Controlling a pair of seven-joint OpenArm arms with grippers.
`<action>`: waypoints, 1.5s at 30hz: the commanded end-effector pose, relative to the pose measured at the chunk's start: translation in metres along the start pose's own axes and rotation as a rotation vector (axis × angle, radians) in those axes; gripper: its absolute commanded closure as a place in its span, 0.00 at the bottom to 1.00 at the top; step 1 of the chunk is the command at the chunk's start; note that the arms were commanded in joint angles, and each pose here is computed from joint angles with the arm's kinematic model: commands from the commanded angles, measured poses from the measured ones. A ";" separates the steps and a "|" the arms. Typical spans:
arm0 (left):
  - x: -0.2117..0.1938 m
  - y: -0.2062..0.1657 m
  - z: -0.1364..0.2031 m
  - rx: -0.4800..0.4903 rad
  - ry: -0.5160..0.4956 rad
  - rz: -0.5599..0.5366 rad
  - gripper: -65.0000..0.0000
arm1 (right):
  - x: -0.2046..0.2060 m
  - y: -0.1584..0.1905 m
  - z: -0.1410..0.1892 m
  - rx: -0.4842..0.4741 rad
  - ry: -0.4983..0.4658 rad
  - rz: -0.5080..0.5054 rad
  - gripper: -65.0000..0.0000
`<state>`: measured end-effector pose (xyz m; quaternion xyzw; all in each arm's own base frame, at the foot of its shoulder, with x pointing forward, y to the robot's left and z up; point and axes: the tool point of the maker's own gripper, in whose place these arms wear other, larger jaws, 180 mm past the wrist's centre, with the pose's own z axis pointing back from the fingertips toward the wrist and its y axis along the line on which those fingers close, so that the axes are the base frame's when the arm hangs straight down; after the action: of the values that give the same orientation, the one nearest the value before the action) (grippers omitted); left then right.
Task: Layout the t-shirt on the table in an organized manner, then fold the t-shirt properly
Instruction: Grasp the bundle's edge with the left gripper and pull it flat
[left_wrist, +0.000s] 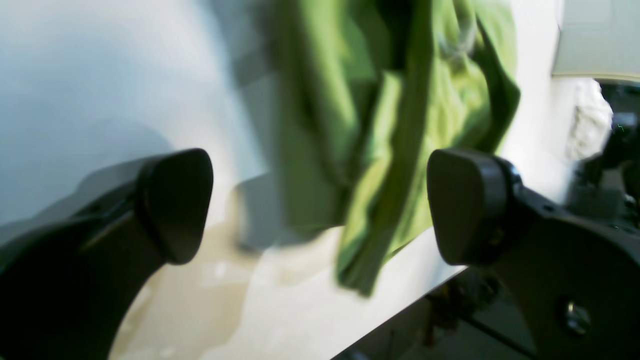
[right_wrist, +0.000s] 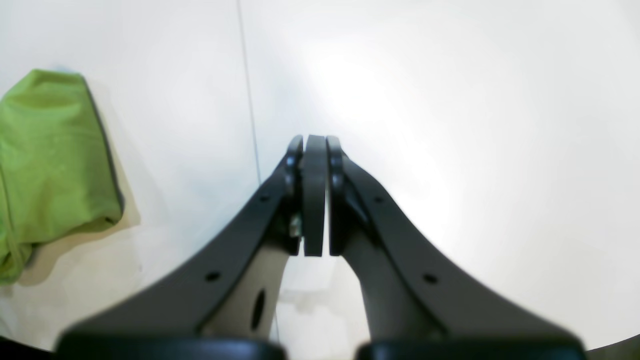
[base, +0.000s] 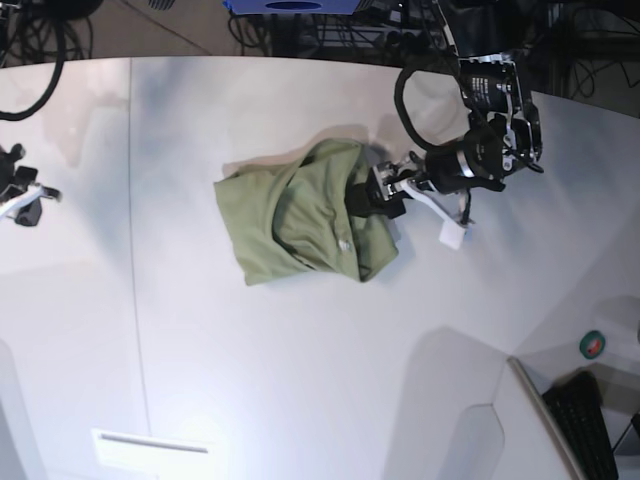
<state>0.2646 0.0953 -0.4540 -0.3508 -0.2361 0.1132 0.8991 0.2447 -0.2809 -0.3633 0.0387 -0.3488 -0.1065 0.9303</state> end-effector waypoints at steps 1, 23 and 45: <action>0.020 -0.012 -0.002 -0.037 -0.057 -0.021 0.00 | 0.013 -0.001 0.004 0.002 -0.036 0.020 1.00; 0.016 -0.032 -0.065 0.042 0.107 -0.031 1.00 | 0.000 -0.050 0.015 -0.107 -0.025 -0.070 1.00; 0.036 -0.075 -0.105 0.207 0.455 -1.317 1.00 | -0.056 -0.046 0.011 -0.100 0.083 -0.146 1.00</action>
<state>0.3365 0.0070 -0.4735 -0.0566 -0.1678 -0.5065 0.8438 0.1825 -0.3047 -0.4090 0.0320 -0.2825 -0.1995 0.9377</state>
